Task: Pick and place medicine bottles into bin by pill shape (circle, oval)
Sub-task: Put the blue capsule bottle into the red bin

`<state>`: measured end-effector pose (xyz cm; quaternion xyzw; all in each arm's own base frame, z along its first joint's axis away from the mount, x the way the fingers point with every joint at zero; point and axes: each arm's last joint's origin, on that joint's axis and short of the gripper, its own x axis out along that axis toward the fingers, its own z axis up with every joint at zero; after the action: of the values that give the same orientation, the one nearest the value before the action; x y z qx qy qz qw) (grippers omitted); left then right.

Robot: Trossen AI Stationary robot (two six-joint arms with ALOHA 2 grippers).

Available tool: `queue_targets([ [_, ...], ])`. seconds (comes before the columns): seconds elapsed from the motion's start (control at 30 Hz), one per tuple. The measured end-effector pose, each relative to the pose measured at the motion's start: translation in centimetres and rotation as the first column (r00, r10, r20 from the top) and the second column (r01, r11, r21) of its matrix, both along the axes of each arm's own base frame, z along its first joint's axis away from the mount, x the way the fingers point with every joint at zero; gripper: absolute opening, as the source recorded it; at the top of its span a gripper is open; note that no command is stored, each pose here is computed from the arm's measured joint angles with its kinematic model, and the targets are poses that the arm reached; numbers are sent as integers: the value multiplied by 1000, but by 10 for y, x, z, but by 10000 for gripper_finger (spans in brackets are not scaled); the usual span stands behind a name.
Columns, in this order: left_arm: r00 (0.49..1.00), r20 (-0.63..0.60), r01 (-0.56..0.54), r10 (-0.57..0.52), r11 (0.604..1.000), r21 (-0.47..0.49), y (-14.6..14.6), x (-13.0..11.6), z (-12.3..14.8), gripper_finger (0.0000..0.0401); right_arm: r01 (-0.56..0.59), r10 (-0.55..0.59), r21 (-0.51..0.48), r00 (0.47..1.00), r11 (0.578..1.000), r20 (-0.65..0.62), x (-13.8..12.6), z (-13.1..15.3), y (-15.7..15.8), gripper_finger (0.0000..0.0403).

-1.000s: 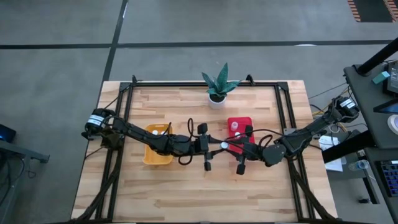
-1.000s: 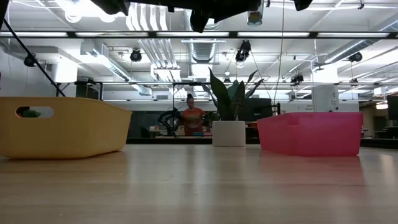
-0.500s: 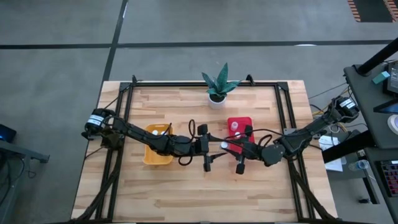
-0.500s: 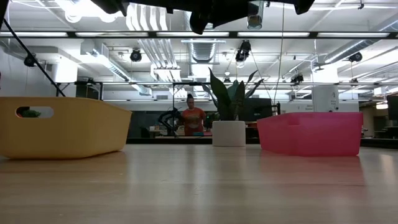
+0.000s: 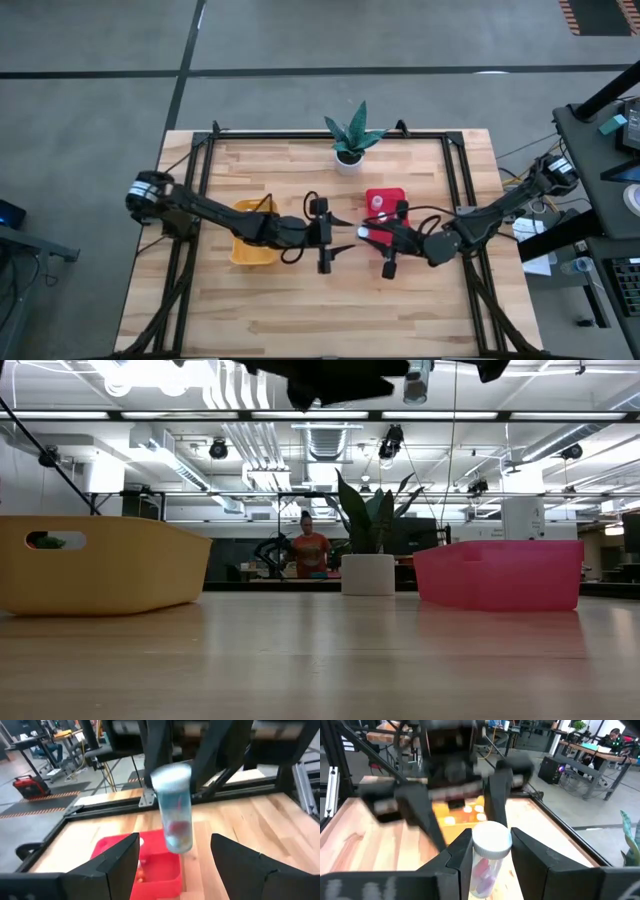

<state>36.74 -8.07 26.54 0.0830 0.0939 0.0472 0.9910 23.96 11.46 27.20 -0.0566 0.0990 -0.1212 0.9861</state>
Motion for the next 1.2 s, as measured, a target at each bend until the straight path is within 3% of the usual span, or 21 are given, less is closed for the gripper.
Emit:
queue_targets([
  [0.37,997,72,35,-34,999,-8,-4,-34,33,229,150,-143,67,985,986,-98,-13,-23,-10,109],
  [0.77,996,82,40,-40,999,4,5,-70,34,228,342,-300,146,921,928,-247,-38,-70,-26,110],
  [1.2,992,123,17,-23,999,51,13,-94,40,228,428,-371,242,895,870,-248,-63,-122,-40,111],
])
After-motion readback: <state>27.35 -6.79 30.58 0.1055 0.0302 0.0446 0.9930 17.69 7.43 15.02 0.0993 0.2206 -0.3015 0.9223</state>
